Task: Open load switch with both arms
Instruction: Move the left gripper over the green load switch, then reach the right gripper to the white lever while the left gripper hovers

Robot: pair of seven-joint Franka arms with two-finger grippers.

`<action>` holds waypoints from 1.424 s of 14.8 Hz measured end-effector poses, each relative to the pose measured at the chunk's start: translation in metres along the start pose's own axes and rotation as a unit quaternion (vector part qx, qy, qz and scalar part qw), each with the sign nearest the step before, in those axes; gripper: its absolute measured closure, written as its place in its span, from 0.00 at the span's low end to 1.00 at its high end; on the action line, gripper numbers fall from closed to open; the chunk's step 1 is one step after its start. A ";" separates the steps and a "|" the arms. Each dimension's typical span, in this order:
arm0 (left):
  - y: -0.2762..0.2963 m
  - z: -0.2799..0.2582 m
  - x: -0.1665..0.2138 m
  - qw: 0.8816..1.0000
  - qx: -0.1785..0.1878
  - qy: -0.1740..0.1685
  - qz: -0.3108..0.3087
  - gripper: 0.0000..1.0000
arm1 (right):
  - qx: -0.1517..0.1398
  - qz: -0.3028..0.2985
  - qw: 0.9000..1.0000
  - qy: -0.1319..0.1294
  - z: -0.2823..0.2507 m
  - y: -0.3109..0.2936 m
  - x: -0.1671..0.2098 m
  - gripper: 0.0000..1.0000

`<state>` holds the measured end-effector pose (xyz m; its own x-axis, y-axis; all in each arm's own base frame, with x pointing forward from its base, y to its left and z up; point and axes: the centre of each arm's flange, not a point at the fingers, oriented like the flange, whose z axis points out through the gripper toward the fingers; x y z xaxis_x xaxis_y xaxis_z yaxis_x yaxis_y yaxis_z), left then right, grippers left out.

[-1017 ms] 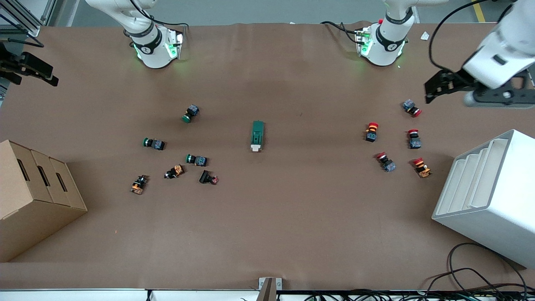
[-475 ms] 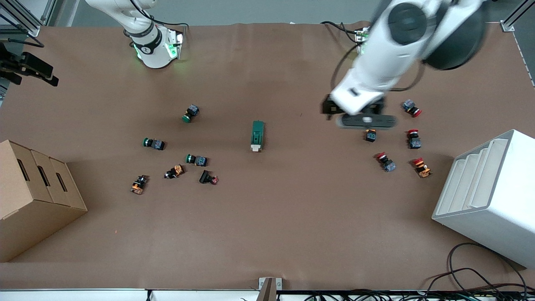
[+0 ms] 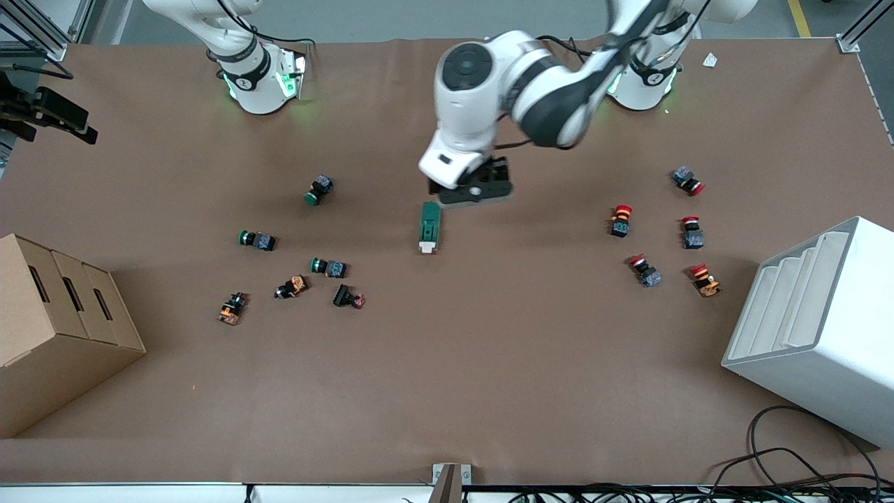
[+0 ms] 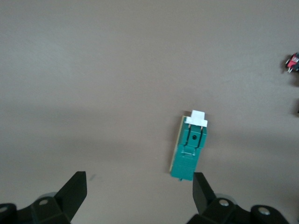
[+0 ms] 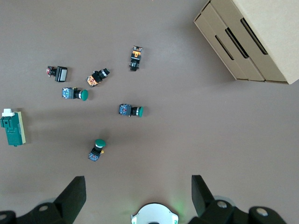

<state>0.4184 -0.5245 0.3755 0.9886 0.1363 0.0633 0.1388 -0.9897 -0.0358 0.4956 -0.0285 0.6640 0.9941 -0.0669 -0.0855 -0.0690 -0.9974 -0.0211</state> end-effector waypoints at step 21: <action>0.037 0.221 -0.201 0.936 -0.017 0.339 0.088 0.03 | -0.033 0.197 0.977 -0.070 0.131 -0.105 0.090 0.00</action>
<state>0.2380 -0.5791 0.1410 0.7303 -0.0769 0.6788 -0.0362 -0.9966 -0.0740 0.5816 0.0733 0.5285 0.8699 -0.4467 -0.2090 -0.4342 -0.8947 0.1049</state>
